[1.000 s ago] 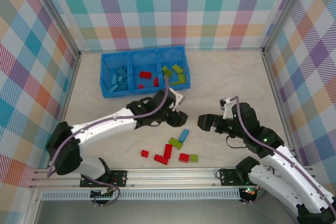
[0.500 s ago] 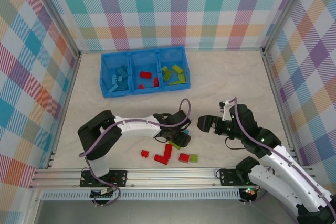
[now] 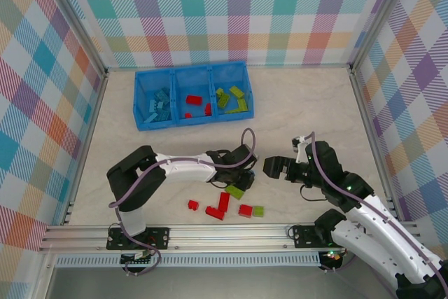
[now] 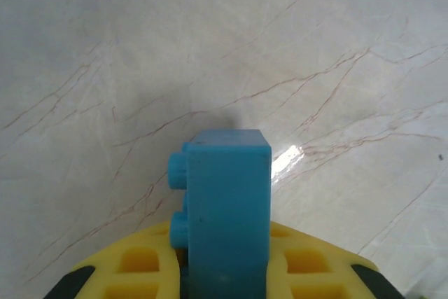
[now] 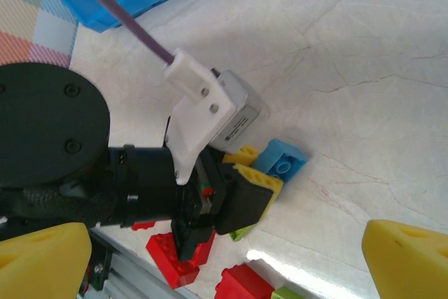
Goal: Sort the legos into containers by color
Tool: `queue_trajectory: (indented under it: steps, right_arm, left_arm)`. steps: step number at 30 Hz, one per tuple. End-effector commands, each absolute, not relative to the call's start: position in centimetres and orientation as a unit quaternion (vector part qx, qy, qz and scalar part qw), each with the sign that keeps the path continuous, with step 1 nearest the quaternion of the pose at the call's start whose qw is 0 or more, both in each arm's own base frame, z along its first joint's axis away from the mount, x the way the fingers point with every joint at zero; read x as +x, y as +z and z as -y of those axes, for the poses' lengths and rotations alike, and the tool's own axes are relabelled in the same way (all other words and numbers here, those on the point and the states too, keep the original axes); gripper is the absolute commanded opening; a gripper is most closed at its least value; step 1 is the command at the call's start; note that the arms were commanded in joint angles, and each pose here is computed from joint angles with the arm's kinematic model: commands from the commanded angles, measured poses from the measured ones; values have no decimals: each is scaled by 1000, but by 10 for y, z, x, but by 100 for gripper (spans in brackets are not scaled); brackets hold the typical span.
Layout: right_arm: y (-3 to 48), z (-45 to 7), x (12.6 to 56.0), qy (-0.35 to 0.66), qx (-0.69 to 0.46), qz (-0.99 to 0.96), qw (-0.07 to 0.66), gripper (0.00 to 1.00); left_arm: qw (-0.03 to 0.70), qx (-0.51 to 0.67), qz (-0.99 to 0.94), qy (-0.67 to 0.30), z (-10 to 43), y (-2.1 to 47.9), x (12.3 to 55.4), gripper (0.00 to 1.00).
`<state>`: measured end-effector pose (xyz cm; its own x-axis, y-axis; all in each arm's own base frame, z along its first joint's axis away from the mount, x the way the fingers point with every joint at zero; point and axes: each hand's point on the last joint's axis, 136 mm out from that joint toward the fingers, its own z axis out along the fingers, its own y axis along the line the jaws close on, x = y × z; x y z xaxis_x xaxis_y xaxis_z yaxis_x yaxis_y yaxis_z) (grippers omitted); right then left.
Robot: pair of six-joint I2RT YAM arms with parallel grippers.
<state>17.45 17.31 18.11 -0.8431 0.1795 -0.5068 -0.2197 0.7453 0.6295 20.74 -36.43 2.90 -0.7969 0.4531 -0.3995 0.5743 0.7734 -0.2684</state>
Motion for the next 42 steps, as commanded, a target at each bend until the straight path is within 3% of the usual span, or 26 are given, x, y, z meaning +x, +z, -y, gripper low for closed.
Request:
queue_trajectory:
  steps: [1,7,17,24,32,34,36,38,42]
  right_arm:
    - [185,-184,162,387,-44,-885,254,100]
    - [174,-203,145,411,-87,-890,179,100]
    - [158,-228,141,394,-119,-902,131,100]
    - [154,-233,143,377,-126,-907,138,100]
    - [162,-221,141,374,-112,-906,164,100]
    - [161,-218,141,369,-106,-908,166,100]
    - [159,-212,144,354,-92,-915,170,100]
    - [157,-205,146,334,-80,-923,173,100]
    - [153,-203,146,310,-89,-931,170,100]
  left_arm:
    - [178,242,-928,-221,362,46,228,17]
    - [262,181,-919,-233,322,113,281,18]
    - [370,49,-914,-161,178,193,363,19]
    - [409,-144,-900,-41,53,200,417,22]
    - [373,-223,-899,48,-11,162,470,27]
    - [366,-228,-901,32,-13,153,482,34]
    - [362,-231,-903,22,-14,151,490,52]
    - [367,-231,-901,18,-13,157,492,64]
    - [392,-236,-889,-18,-6,184,485,69]
